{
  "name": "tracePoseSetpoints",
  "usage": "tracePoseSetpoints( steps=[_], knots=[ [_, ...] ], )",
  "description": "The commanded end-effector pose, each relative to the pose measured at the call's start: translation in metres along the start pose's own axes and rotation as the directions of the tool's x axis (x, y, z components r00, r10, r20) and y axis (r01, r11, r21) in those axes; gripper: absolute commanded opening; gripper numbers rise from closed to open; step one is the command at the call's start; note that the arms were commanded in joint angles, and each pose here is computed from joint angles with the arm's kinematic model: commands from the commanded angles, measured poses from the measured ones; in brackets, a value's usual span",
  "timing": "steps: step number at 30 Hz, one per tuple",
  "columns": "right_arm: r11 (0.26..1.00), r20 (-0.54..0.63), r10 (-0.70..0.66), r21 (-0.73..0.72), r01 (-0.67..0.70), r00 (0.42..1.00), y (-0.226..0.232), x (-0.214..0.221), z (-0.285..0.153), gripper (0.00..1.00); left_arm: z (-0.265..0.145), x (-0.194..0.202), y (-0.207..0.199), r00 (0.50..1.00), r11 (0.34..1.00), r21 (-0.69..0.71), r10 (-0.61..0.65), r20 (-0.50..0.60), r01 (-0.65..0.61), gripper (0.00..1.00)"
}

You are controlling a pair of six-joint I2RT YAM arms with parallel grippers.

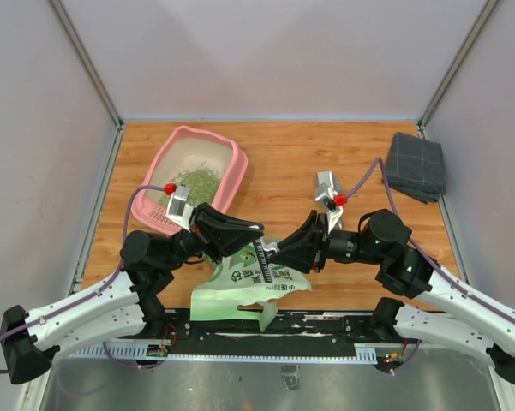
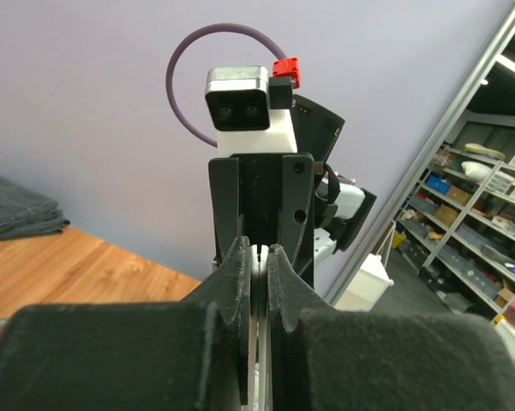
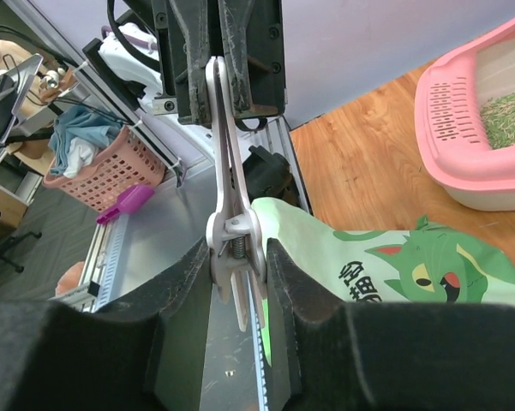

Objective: Fill the litter box with clean litter
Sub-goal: Pick up the clamp at the center of the board, then adjust the cat litter bag at the center of the board.

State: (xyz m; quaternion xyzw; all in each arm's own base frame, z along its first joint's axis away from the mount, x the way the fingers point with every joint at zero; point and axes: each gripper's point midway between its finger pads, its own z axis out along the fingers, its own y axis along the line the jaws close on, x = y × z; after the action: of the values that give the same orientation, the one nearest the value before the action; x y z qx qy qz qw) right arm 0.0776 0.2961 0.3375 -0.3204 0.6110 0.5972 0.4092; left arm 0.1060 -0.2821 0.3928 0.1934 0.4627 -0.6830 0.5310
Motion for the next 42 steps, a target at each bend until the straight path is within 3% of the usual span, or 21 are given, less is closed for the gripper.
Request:
tracePoseSetpoints(
  steps=[1,3,5,10,14,16,23,30,37,42],
  knots=[
    [1.0,0.0,-0.02,-0.018,0.02,1.0,0.005,-0.002,0.002,0.17,0.0,-0.007,0.002,1.0,1.0,-0.022,0.006,0.027,-0.005,0.09],
    [0.999,-0.007,-0.047,0.006,0.047,0.999,0.002,-0.002,-0.002,0.15,-0.001,-0.006,0.016,1.0,0.994,-0.112,0.019,-0.001,-0.019,0.38],
    [0.993,-0.018,-0.1,0.059,0.101,0.995,-0.003,-0.005,-0.011,0.11,-0.008,-0.005,0.028,0.994,0.975,-0.197,0.088,-0.06,-0.098,0.5],
    [0.925,-0.076,-0.336,0.161,0.344,0.939,-0.007,-0.022,-0.048,0.05,-0.043,-0.008,0.049,0.944,0.888,-0.342,0.239,-0.227,-0.307,0.54],
    [0.821,-0.25,-0.478,0.211,0.53,0.842,-0.022,-0.024,-0.075,0.01,-0.059,0.009,0.043,0.86,0.873,-0.261,0.279,-0.426,-0.413,0.54],
    [0.788,-0.331,-0.504,0.202,0.582,0.798,-0.027,-0.021,-0.083,0.01,-0.066,0.03,0.041,0.813,0.892,-0.208,0.242,-0.529,-0.401,0.54],
    [0.712,-0.527,-0.563,0.081,0.698,0.636,-0.044,-0.007,-0.092,0.01,-0.071,0.074,0.046,0.732,0.924,-0.157,0.164,-0.661,-0.348,0.59],
    [0.612,-0.647,-0.624,-0.057,0.789,0.438,-0.059,0.015,-0.111,0.01,-0.082,0.113,0.041,0.611,0.913,-0.057,0.222,-0.76,-0.403,0.65],
    [0.594,-0.618,-0.677,-0.138,0.793,0.399,-0.057,0.036,-0.114,0.01,-0.107,0.134,0.055,0.502,0.889,0.032,0.288,-0.816,-0.458,0.68],
    [0.535,-0.564,-0.725,-0.1,0.839,0.396,-0.058,0.024,-0.109,0.01,-0.117,0.147,0.065,0.419,0.877,0.087,0.31,-0.853,-0.472,0.7]
  ],
)
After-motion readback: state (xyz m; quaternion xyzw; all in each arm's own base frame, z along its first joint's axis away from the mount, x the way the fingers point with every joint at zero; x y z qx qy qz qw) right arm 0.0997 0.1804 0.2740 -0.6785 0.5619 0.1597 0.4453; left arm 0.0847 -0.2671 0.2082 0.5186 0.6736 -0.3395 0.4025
